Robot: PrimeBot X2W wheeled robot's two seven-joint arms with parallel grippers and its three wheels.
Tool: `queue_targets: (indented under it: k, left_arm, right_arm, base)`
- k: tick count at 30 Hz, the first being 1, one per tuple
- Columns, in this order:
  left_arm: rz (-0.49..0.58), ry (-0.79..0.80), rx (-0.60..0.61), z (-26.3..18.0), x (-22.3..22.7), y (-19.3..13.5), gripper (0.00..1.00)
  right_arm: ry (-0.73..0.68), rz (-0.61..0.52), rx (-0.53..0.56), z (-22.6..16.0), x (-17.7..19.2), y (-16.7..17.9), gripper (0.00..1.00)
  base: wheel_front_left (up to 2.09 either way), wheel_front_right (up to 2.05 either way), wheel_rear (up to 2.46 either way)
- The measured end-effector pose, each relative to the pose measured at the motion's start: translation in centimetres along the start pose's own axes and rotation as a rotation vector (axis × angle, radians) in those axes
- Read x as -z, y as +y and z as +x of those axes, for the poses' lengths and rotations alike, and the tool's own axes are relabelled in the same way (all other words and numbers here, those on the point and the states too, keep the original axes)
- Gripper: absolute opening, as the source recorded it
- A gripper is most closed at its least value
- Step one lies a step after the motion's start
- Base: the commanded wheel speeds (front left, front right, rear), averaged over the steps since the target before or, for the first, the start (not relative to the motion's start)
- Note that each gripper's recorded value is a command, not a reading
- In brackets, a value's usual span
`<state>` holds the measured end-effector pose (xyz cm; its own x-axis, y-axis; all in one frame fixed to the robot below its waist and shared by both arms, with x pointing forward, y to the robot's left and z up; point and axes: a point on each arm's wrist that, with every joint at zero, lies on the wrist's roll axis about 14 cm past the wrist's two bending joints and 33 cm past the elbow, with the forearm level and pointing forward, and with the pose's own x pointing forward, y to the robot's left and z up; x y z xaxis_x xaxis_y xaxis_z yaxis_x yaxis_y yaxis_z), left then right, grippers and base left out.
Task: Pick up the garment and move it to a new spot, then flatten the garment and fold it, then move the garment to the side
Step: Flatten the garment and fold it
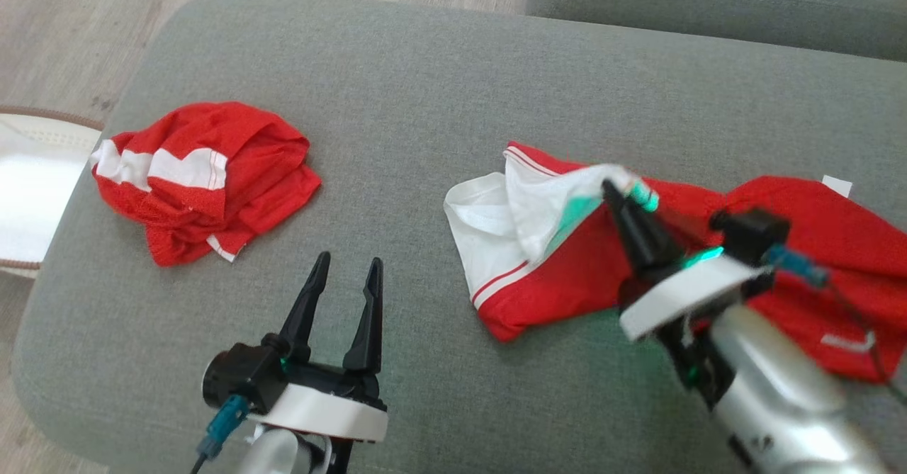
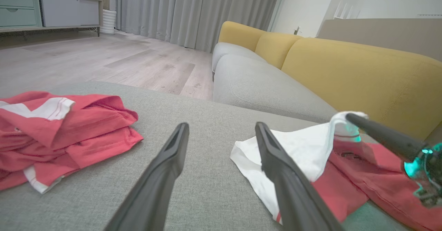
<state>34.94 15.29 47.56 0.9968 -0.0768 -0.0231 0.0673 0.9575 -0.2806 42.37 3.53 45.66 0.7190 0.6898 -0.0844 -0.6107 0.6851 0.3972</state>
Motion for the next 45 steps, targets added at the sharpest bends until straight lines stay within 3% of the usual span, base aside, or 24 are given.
queue_targets:
  k: [6, 9, 12, 13, 19, 28, 35, 40, 45]
  left_arm:
    - [0.001, 0.017, -0.004, -0.2, 0.5, 0.0, 1.0]
    - [0.003, 0.027, -0.005, -0.3, 0.8, 0.0, 1.0]
    - [0.009, 0.032, -0.014, -0.3, 0.8, 0.4, 1.0]
    - [0.011, 0.032, -0.018, -0.4, 0.8, 0.5, 1.0]
    - [0.013, 0.041, -0.04, -0.6, 1.0, 1.1, 1.0]
    - [0.008, 0.005, -0.018, 0.6, 0.0, 0.8, 1.0]
    - [-0.002, -0.024, 0.054, 2.2, -0.7, -1.3, 1.0]
    - [-0.011, -0.038, 0.103, 2.9, -1.1, -2.8, 1.0]
    - [-0.018, -0.031, 0.147, 2.8, -0.8, -4.3, 1.0]
  right_arm:
    - [-0.117, -0.01, 0.046, 3.2, -6.3, -3.3, 0.0]
    - [-0.157, 0.039, 0.101, 5.0, -9.3, -5.5, 0.0]
    - [-0.141, 0.052, 0.169, 6.2, -10.0, -8.0, 0.02]
    - [-0.126, 0.052, 0.191, 6.5, -9.8, -8.7, 1.0]
    - [-0.032, -0.023, 0.308, 7.0, -9.3, -12.5, 1.0]
    - [-0.113, -0.095, 0.301, 4.2, -11.4, -11.9, 1.0]
    - [-0.238, -0.138, 0.35, -2.9, -12.8, -12.7, 1.0]
    - [-0.237, -0.168, 0.443, -9.6, -9.2, -12.8, 1.0]
    - [-0.24, -0.129, 0.519, -14.3, -5.6, -10.9, 1.0]
  base:
    - [0.0, 0.0, 0.0]
    - [0.0, 0.0, 0.0]
    - [0.0, 0.0, 0.0]
    - [0.0, 0.0, 0.0]
    - [0.0, 0.0, 0.0]
    - [0.0, 0.0, 0.0]
    - [0.0, 0.0, 0.0]
    - [0.0, 0.0, 0.0]
    - [0.0, 0.0, 0.0]
